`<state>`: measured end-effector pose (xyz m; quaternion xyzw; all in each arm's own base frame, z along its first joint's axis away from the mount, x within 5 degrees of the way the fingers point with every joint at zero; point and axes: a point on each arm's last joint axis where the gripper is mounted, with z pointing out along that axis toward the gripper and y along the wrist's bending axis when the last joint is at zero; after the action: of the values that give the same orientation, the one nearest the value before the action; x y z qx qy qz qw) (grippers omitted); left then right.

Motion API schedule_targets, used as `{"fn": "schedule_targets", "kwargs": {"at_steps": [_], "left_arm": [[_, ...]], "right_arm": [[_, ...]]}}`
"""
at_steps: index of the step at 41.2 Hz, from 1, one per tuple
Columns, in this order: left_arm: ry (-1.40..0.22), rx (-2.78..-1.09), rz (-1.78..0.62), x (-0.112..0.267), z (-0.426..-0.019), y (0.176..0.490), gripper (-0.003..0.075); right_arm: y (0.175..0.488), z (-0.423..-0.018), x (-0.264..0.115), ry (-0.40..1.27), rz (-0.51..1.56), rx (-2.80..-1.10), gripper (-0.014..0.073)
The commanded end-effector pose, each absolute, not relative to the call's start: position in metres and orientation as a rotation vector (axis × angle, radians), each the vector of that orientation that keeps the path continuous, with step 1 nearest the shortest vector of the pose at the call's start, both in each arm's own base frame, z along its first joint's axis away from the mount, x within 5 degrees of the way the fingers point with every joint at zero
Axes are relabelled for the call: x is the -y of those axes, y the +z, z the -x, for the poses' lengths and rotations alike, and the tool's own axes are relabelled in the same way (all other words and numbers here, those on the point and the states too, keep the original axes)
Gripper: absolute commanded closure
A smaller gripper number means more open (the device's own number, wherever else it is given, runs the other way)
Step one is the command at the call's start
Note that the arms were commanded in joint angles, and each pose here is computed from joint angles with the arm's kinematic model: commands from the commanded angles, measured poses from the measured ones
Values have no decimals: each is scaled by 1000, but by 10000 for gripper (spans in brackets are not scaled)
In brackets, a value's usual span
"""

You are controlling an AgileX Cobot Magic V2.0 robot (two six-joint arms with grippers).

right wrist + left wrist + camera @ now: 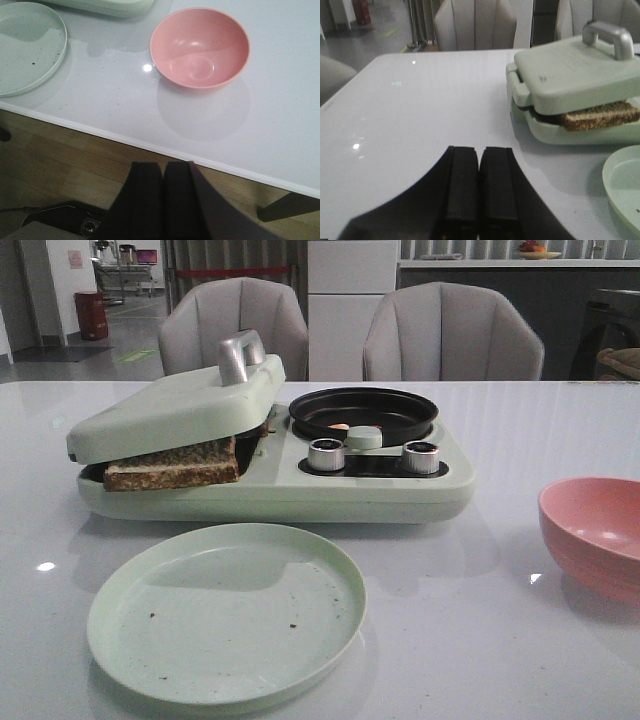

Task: Make breakfast with bread and shrimp

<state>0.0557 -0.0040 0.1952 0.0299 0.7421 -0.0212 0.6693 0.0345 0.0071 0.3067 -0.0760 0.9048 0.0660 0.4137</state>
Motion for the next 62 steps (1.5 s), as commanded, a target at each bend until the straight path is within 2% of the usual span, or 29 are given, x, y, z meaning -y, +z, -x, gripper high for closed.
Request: {"fn": "schedule_targets", "kwargs": {"at_steps": [1,14,23,62], "left_arm": [[-50,-1539,-60,4,-54,205,619],[-26,-1502,-28,2,-54,209,619],[-19,-1403,-26,2,-53,217,619],[-41,-1417,-6,1,-54,216,619]], "right_arm": [[318,-39,-7,163,189,-2191,550],[318,-39,-7,163,189,-2191,550],[318,-39,-7,163,189,-2191,550],[318,-39,-7,163,189,-2191,550]]}}
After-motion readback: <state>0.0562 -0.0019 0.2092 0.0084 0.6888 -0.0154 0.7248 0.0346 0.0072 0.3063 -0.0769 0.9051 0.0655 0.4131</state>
